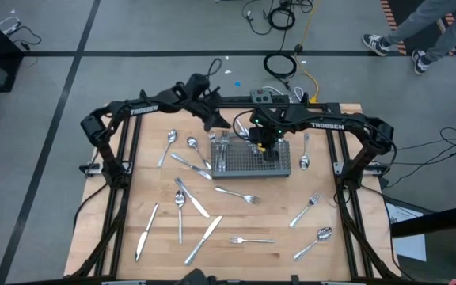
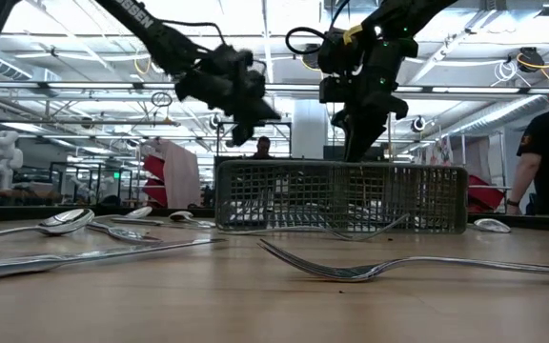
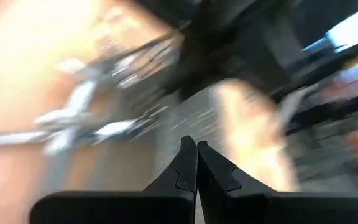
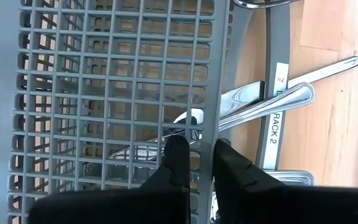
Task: Sort silverware
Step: Adjust the position of the silverware organizer
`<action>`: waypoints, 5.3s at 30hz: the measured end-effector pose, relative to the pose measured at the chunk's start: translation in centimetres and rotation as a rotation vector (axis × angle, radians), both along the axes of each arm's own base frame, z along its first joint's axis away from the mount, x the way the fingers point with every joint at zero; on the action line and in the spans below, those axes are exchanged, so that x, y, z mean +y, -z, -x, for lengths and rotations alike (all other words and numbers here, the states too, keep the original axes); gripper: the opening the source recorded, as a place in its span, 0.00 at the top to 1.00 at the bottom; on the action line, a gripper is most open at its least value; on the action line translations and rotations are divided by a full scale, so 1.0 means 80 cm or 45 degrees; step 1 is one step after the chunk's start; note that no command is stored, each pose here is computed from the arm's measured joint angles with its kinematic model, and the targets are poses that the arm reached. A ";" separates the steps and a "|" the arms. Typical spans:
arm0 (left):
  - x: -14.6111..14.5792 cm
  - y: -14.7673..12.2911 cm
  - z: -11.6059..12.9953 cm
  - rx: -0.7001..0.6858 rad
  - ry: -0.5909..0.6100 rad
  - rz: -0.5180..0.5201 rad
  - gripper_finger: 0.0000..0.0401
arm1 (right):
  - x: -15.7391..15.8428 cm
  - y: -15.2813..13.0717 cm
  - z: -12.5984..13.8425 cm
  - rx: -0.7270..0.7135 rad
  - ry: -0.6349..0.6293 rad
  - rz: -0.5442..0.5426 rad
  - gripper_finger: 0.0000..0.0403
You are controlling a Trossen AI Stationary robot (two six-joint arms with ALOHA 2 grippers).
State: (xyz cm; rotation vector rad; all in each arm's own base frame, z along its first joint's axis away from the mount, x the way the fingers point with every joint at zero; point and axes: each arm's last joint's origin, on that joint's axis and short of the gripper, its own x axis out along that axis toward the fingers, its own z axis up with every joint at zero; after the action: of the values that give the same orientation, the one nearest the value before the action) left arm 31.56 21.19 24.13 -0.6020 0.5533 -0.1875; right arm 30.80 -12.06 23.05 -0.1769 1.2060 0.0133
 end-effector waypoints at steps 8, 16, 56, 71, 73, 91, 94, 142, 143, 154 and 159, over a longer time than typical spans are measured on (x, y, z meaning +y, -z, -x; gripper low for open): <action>-0.019 -0.003 -0.004 0.096 0.133 -0.186 0.93 | 0.001 0.000 0.000 -0.007 -0.062 -0.019 0.96; -0.026 0.001 -0.007 0.107 0.173 -0.153 0.78 | 0.001 0.000 0.000 -0.006 -0.070 -0.016 0.96; -0.061 0.079 -0.050 0.387 0.271 -0.012 0.92 | 0.000 0.000 0.000 -0.010 -0.129 0.007 0.96; -0.074 0.033 -0.053 0.481 0.215 -0.469 0.92 | 0.000 -0.003 -0.002 -0.028 -0.098 0.044 0.96; -0.077 0.031 -0.055 0.488 0.220 -0.507 0.92 | 0.000 -0.003 -0.002 -0.028 -0.095 0.042 0.96; -0.074 -0.004 -0.059 0.560 0.244 -0.661 0.92 | 0.023 -0.019 -0.003 -0.028 -0.117 0.174 0.96; -0.078 -0.014 -0.063 0.572 0.236 -0.717 0.92 | 0.025 -0.028 0.002 -0.050 -0.105 0.181 0.96; -0.182 -0.064 -0.078 0.745 0.132 -1.329 0.98 | 0.133 -0.030 0.000 0.125 -0.338 0.552 1.00; -0.183 -0.065 -0.079 0.734 0.117 -1.332 0.98 | 0.133 -0.026 0.001 0.154 -0.340 0.558 1.00; -0.184 -0.064 -0.081 0.718 0.083 -1.306 0.98 | 0.139 -0.002 0.002 0.180 -0.270 0.474 1.00; -0.183 -0.064 -0.081 0.726 0.067 -1.279 0.92 | 0.141 -0.002 0.001 0.150 -0.267 0.380 1.00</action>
State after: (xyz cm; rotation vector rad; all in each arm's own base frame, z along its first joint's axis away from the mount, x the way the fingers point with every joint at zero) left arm 38.01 6.57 29.22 0.3626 1.1071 0.2277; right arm 30.74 -0.77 23.22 -0.5705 1.2987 0.0266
